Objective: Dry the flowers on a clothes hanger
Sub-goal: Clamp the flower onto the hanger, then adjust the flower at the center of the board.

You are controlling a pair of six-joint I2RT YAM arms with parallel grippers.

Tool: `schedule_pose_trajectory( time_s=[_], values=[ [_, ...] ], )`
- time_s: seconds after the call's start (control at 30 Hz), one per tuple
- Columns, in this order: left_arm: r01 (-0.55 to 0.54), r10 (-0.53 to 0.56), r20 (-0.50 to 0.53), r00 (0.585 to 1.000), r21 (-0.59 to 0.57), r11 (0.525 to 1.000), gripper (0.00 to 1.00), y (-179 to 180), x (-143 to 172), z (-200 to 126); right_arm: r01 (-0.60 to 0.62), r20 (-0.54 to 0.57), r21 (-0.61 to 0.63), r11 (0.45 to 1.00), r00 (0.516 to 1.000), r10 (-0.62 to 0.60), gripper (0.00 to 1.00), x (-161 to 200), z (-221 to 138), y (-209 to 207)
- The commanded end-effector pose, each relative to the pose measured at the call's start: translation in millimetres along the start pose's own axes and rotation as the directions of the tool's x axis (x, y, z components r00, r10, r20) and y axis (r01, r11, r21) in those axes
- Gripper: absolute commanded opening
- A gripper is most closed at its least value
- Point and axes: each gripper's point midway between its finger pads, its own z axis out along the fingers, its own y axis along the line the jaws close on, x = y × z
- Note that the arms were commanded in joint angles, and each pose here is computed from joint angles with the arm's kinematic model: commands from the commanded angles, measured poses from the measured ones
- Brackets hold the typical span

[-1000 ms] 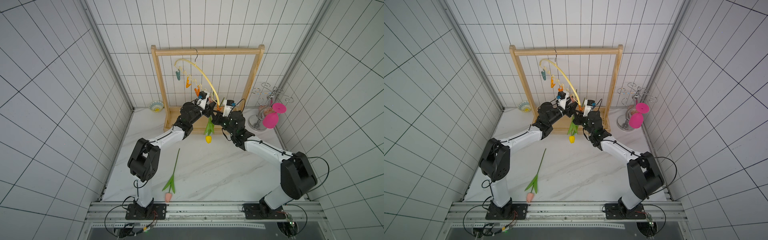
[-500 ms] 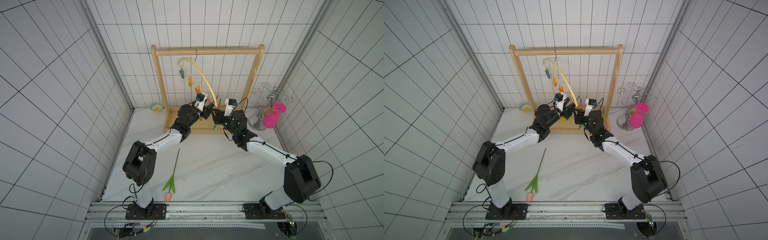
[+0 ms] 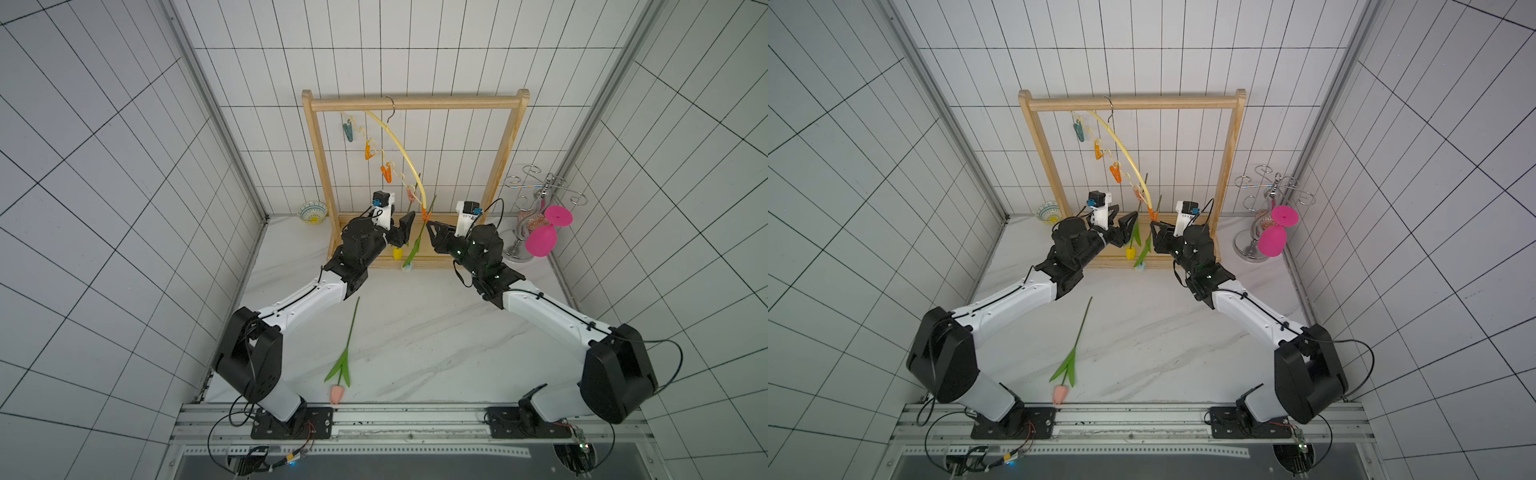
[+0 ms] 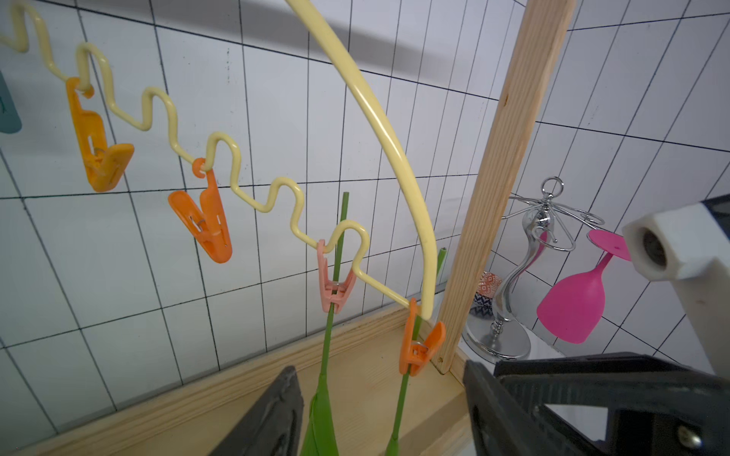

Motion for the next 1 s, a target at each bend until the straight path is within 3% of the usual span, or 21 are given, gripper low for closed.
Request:
schedule_pose_trajectory(
  time_s=[0.0, 0.07, 0.17, 0.3, 0.43, 0.6, 0.77, 0.9, 0.97],
  values=[
    [0.079, -0.106, -0.109, 0.988, -0.226, 0.971, 0.69, 36.5, 22.7, -26.7, 0.008, -0.007, 0.019, 1.0, 1.0, -0.008, 0.32, -0.2, -18.1, -1.0],
    [0.106, -0.159, -0.116, 0.981, -0.371, 0.923, 0.71, 60.8, 31.7, -49.7, 0.019, -0.015, 0.024, 1.0, 1.0, -0.018, 0.32, -2.8, -27.8, 0.6],
    [0.206, -0.332, -0.128, 0.934, -0.566, 0.798, 0.76, 96.0, 62.8, -94.0, 0.038, -0.047, 0.057, 0.998, 0.998, -0.036, 0.32, 0.2, -47.7, -3.2],
    [0.283, -0.559, -0.285, 0.779, -0.635, 0.719, 0.78, 107.9, 140.0, -139.5, 0.0, -0.106, 0.12, 0.993, 0.994, 0.013, 0.32, 36.0, -75.1, -27.9],
    [0.272, -0.646, -0.408, 0.644, -0.667, 0.693, 0.78, 96.6, 206.4, -178.7, -0.051, -0.156, 0.114, 0.992, 0.985, 0.068, 0.32, 84.5, -88.6, -48.5],
    [0.244, -0.699, -0.504, 0.507, -0.694, 0.677, 0.78, 84.1, 258.6, -215.9, -0.082, -0.219, 0.096, 0.992, 0.97, 0.102, 0.31, 109.5, -87.7, -50.1],
    [0.195, -0.723, -0.556, 0.409, -0.721, 0.665, 0.78, 76.0, 276.1, -239.3, -0.089, -0.275, 0.078, 0.993, 0.955, 0.107, 0.31, 124.9, -79.8, -41.1],
    [0.189, -0.718, -0.613, 0.329, -0.702, 0.687, 0.78, 60.4, 282.8, -254.2, -0.095, -0.305, 0.072, 0.993, 0.946, 0.113, 0.31, 134.9, -77.5, -36.9],
    [0.19, -0.707, -0.636, 0.31, -0.687, 0.702, 0.76, 52.5, 284.5, -259.4, -0.094, -0.305, 0.072, 0.993, 0.946, 0.111, 0.31, 135.1, -77.6, -35.8]
  ],
)
